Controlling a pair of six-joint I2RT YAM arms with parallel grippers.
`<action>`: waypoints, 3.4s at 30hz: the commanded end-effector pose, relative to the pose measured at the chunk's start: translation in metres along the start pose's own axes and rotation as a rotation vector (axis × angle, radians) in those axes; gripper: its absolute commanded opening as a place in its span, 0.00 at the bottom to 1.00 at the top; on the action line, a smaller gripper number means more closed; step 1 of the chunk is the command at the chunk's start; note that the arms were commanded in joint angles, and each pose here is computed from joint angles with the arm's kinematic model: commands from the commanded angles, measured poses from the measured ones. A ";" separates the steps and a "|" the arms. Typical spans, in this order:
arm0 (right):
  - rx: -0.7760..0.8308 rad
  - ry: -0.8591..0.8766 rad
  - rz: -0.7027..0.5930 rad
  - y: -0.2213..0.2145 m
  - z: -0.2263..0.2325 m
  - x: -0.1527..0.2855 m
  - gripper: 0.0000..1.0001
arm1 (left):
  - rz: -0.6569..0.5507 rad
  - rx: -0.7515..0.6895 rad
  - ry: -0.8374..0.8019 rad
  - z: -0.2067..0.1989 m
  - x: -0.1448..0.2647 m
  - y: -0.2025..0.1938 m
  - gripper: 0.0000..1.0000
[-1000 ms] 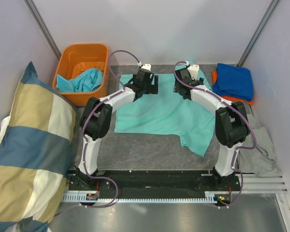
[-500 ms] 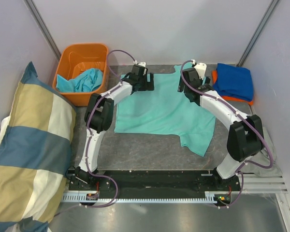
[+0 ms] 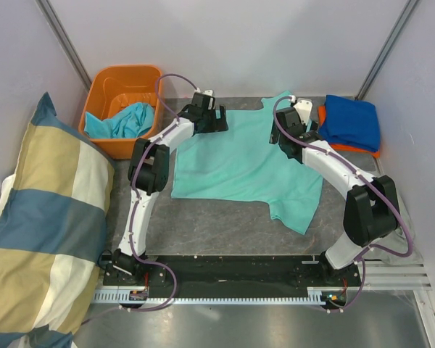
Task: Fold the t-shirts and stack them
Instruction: Flatten the tshirt out, then fold the tshirt
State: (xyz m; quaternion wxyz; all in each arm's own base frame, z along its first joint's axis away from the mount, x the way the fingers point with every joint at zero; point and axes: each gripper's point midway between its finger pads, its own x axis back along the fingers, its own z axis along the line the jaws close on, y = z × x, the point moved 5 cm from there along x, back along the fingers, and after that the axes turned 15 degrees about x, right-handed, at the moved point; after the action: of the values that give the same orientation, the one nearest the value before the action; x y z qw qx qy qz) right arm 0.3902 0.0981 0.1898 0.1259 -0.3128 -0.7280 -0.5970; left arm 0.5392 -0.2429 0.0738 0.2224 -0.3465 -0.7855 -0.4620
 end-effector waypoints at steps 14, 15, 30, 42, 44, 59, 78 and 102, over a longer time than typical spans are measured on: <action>-0.027 -0.011 -0.008 0.003 -0.006 0.001 0.98 | 0.011 0.085 0.057 0.040 -0.009 0.028 1.00; -0.023 -0.013 -0.007 0.003 -0.006 0.000 0.98 | 0.012 0.089 0.056 0.041 -0.009 0.029 1.00; -0.046 0.064 -0.026 0.008 -0.029 0.048 0.98 | -0.149 0.055 -0.307 -0.061 0.119 0.086 1.00; -0.103 0.090 0.291 -0.133 0.000 0.089 0.98 | -0.061 -0.016 -0.132 -0.009 0.190 -0.080 1.00; -0.079 0.076 0.320 -0.147 0.003 0.097 0.98 | -0.035 0.027 -0.092 0.012 0.196 -0.104 1.00; -0.120 0.005 0.354 -0.193 0.005 0.136 0.98 | -0.047 0.038 -0.043 0.039 0.221 -0.136 1.00; -0.230 -0.068 0.339 -0.239 0.003 0.152 0.82 | -0.020 0.013 -0.078 0.031 0.233 -0.148 1.00; -0.197 -0.064 0.379 -0.268 0.009 0.138 0.65 | -0.012 0.016 -0.061 0.034 0.230 -0.151 1.00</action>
State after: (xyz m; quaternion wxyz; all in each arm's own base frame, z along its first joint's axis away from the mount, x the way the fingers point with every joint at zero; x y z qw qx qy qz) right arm 0.1220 0.1224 0.0586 0.1795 -0.4770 -0.5966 -0.6199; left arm 0.2734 -0.1842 0.1226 0.1987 -0.3617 -0.7906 -0.4523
